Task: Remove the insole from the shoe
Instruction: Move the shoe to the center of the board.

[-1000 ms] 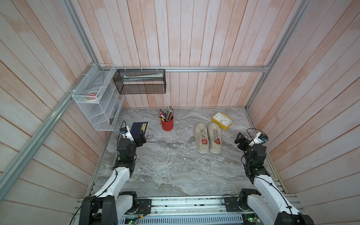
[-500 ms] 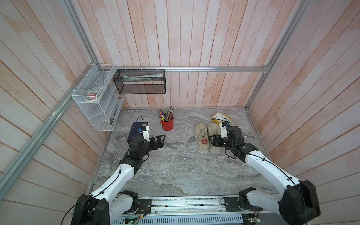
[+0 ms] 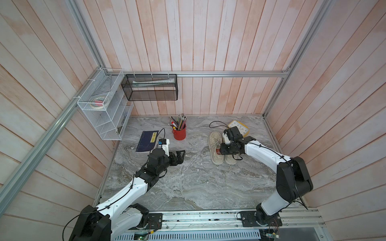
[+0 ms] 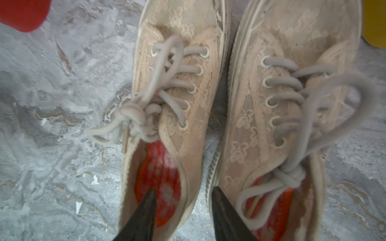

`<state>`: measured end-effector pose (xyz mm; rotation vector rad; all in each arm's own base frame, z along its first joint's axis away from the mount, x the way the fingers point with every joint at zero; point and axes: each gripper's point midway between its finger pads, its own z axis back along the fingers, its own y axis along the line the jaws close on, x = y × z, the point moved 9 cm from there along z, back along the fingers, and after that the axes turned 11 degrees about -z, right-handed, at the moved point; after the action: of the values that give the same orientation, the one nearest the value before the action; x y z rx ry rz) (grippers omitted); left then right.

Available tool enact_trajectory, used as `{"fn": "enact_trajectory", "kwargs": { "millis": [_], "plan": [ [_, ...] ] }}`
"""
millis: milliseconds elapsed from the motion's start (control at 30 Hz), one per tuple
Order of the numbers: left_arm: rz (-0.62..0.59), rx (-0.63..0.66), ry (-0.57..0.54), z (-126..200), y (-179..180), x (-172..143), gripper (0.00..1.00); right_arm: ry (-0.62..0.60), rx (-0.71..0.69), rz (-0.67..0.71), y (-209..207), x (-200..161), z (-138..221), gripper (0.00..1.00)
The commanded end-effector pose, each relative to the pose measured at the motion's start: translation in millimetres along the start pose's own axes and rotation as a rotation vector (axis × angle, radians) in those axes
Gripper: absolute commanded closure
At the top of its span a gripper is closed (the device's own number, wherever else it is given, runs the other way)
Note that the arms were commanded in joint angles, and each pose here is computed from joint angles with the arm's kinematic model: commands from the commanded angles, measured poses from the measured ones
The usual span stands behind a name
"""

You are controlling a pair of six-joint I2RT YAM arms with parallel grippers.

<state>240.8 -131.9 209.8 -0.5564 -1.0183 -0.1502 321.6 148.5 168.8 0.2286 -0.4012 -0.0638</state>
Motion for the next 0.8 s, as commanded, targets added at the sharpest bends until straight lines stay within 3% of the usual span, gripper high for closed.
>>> {"fn": "enact_trajectory", "kwargs": {
  "millis": [0,300,600,767],
  "plan": [
    [-0.023,0.022,-0.019,2.3,2.2,-1.3,0.01,0.012,-0.058,0.012,-1.7,3.7,-2.5,0.57],
    [-0.043,0.020,-0.023,3.1,1.8,-0.5,0.01,-0.021,-0.052,0.005,6.3,21.3,-19.0,0.68],
    [-0.066,0.040,-0.016,4.9,4.4,-4.5,0.01,-0.032,-0.021,0.024,12.3,21.7,-22.6,0.95],
    [-0.086,0.051,-0.024,4.7,5.7,-4.5,0.01,-0.028,0.019,0.054,25.6,7.4,-10.6,1.00]
  ]
}}
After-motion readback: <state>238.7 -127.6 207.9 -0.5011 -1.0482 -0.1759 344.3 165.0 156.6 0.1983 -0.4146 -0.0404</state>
